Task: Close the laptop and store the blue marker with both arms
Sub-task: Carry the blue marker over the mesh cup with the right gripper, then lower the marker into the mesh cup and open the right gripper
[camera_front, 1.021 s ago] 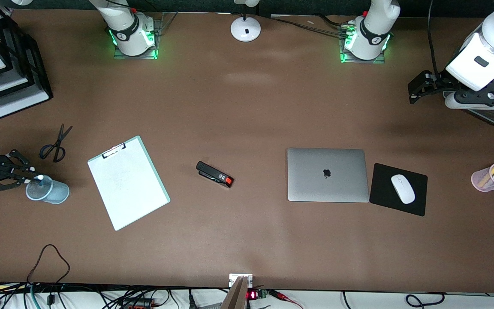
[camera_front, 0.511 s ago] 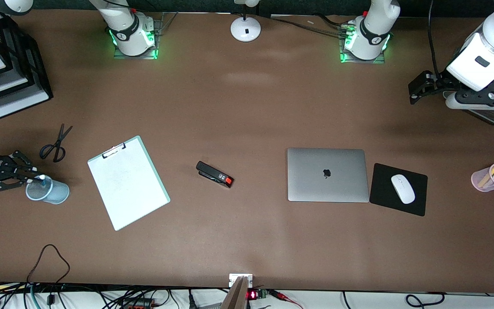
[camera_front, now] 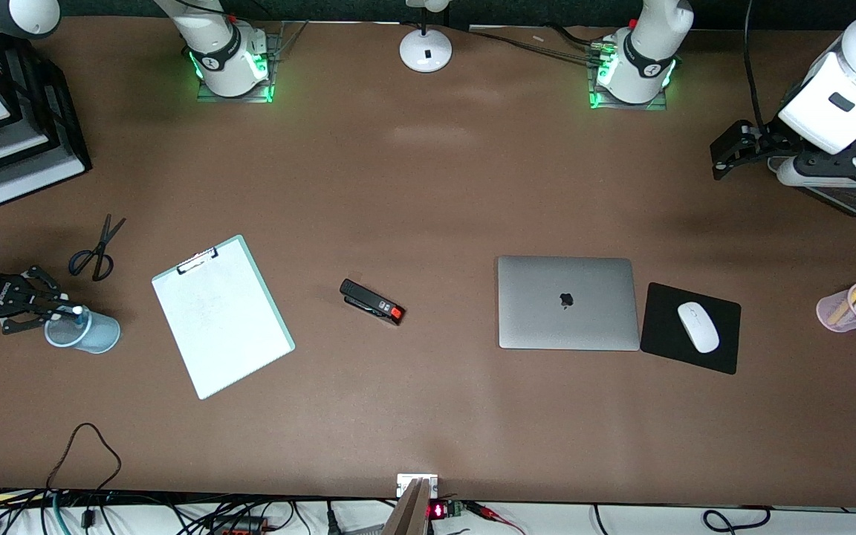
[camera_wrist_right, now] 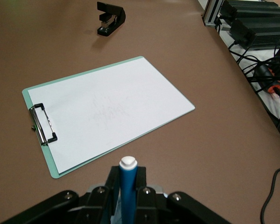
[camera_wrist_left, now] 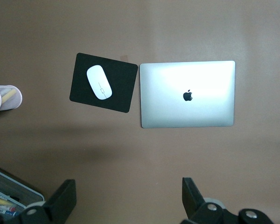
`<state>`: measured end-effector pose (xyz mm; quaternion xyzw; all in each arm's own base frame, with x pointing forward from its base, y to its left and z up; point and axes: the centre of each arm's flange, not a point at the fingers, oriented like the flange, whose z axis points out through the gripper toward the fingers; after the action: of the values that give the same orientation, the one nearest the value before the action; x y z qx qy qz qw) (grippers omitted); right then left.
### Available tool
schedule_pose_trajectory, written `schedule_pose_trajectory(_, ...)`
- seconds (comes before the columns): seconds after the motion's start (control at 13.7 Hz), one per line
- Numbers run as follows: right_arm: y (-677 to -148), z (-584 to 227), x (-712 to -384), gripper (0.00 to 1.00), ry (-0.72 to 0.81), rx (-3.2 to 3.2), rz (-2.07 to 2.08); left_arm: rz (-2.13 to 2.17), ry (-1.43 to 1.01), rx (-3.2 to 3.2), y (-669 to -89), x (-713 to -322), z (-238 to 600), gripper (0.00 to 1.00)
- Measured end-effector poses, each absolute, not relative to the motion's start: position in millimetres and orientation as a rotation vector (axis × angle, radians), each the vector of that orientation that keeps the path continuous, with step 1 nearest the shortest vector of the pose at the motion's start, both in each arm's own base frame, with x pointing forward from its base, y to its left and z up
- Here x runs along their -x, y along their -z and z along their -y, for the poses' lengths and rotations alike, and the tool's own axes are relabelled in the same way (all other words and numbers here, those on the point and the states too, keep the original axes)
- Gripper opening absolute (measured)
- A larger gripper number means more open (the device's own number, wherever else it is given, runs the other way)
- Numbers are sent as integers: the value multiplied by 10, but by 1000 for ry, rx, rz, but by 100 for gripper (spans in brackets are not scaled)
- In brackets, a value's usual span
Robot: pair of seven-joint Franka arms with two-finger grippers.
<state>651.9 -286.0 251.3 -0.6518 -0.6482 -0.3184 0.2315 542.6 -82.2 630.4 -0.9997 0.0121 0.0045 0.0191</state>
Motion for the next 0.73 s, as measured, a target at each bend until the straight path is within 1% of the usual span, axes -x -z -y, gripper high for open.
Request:
schedule_pose_trajectory(0.58, -2290, 2976, -6505, 19, 871, 1807, 1750, -37, -12, 3103, -6305, -5428, 819, 100)
schedule_pose_trajectory(0.73, -2284, 3035, -6478, 34, 863, 1835, 1712, -37, -12, 3103, -6304, -5429, 819, 100)
